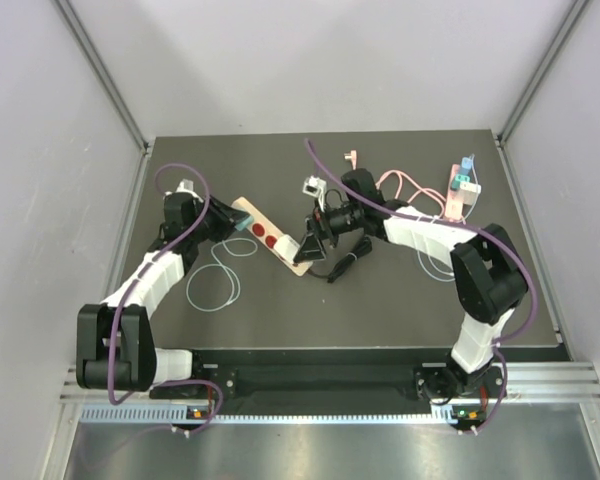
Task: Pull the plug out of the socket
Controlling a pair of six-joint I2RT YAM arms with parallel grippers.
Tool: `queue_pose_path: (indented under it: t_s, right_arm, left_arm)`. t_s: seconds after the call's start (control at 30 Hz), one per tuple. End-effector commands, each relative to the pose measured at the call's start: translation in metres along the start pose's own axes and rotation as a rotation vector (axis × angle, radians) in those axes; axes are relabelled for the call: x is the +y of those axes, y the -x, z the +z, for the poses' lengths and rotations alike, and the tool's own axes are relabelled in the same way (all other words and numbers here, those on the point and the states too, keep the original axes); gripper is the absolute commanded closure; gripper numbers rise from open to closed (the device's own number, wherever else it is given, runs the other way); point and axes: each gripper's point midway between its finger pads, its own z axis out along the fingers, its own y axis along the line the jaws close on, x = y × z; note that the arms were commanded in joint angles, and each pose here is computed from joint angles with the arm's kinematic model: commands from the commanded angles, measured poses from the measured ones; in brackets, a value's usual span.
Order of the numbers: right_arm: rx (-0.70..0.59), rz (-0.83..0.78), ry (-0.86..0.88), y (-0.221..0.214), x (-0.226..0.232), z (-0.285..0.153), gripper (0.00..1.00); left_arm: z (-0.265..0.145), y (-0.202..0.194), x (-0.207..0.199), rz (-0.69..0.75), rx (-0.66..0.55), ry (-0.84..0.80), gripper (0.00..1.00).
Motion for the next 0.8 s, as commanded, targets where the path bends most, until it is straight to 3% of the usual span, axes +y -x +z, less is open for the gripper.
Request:
queue_pose_path:
  t_s: [0.0, 0.27, 0.4, 0.53, 0.77]
  right_arm:
    - [-0.076, -0.090, 0.053, 0.055, 0.023, 0.000, 0.00]
    - [-0.005, -0.076, -0.036, 0.079, 0.000, 0.017, 0.00]
    - [0.092, -0.046, -0.134, 0.060, -0.014, 0.045, 0.00]
    - [0.108, -0.066, -0.234, 0.055, -0.029, 0.057, 0.00]
    - [0.114, -0.013, -0.254, 0.047, -0.038, 0.075, 0.05]
  left_arm:
    - [-0.012, 0.008, -0.051, 0.128, 0.008, -0.198, 1.00]
    - [-0.023, -0.001, -0.069, 0.165, 0.069, -0.259, 1.00]
    - [-0.025, -0.003, -0.073, 0.151, 0.068, -0.264, 1.00]
    - [-0.026, -0.005, -0.075, 0.129, 0.068, -0.267, 1.00]
    - [-0.029, -0.008, -0.087, 0.111, 0.064, -0.308, 1.00]
